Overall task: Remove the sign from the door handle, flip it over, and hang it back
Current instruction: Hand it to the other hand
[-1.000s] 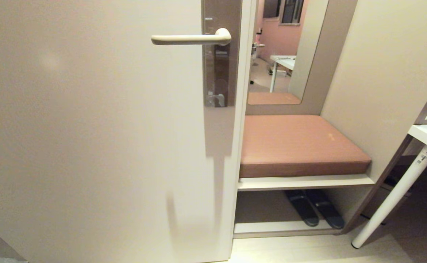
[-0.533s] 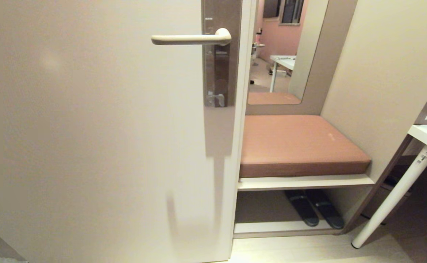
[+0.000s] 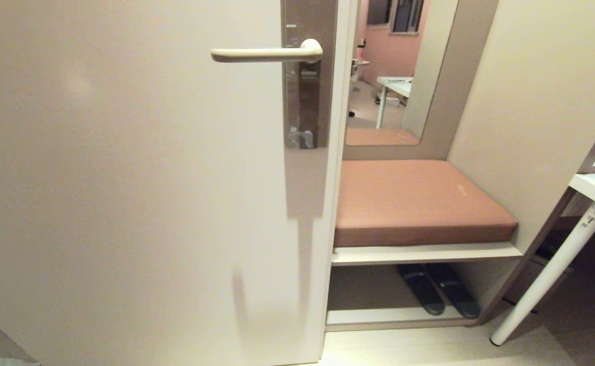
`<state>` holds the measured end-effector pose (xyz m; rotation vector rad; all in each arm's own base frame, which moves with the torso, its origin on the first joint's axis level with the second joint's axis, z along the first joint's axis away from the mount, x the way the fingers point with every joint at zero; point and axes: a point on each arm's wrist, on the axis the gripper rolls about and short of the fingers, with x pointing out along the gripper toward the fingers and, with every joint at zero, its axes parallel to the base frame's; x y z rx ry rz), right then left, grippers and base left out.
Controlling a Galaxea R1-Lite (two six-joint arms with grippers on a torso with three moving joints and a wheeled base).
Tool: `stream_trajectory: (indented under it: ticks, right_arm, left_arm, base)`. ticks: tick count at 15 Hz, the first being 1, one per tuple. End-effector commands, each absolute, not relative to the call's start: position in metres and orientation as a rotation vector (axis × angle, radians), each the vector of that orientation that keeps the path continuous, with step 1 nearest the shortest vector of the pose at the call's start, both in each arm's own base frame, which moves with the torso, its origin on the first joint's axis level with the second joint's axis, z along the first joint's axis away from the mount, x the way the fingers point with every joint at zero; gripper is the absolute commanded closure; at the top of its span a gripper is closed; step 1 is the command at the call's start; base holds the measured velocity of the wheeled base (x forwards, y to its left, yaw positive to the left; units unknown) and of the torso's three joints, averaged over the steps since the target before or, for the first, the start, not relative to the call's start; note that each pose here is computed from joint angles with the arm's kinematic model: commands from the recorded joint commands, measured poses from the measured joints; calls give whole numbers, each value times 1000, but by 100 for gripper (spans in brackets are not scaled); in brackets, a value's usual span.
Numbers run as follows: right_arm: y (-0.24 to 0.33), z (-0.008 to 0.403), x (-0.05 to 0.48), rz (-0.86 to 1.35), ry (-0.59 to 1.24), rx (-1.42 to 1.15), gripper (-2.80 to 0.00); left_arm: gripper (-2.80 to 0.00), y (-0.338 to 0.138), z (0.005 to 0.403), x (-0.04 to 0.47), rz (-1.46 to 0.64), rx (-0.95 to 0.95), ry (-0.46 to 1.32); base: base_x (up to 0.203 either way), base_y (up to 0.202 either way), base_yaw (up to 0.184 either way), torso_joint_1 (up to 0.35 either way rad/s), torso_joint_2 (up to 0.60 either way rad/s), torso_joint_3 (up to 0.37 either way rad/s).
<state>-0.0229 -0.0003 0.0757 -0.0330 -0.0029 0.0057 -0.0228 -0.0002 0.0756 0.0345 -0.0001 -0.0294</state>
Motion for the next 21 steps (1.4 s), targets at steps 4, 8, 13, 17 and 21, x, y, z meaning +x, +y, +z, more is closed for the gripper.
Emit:
stream_trajectory:
  ticks: [4, 8, 13, 17, 21]
  right_arm:
    - [0, 76, -23, 6, -3, -34, 0]
    - [0, 76, -23, 6, -3, -34, 0]
    - [0, 76, -23, 5, -3, -34, 0]
    - [0, 76, -23, 6, -3, -34, 0]
    - [0, 76, -23, 6, -3, -34, 0]
  left_arm:
    - [0, 0, 76, -23, -28, 32, 0]
    - [0, 0, 76, -23, -26, 28, 2]
    - [0, 0, 76, -23, -28, 31, 1]
    - [0, 0, 75, -23, -28, 25, 3]
    - [0, 0, 76, -23, -28, 21, 1]
  base:
    - [2, -48, 3, 2, 2, 0]
    - [0, -189, 1, 3, 2, 0]
    - [0, -155, 0, 2, 5, 1]
    - [0, 0, 0, 0, 0, 0]
    - [0, 0, 0, 0, 0, 0]
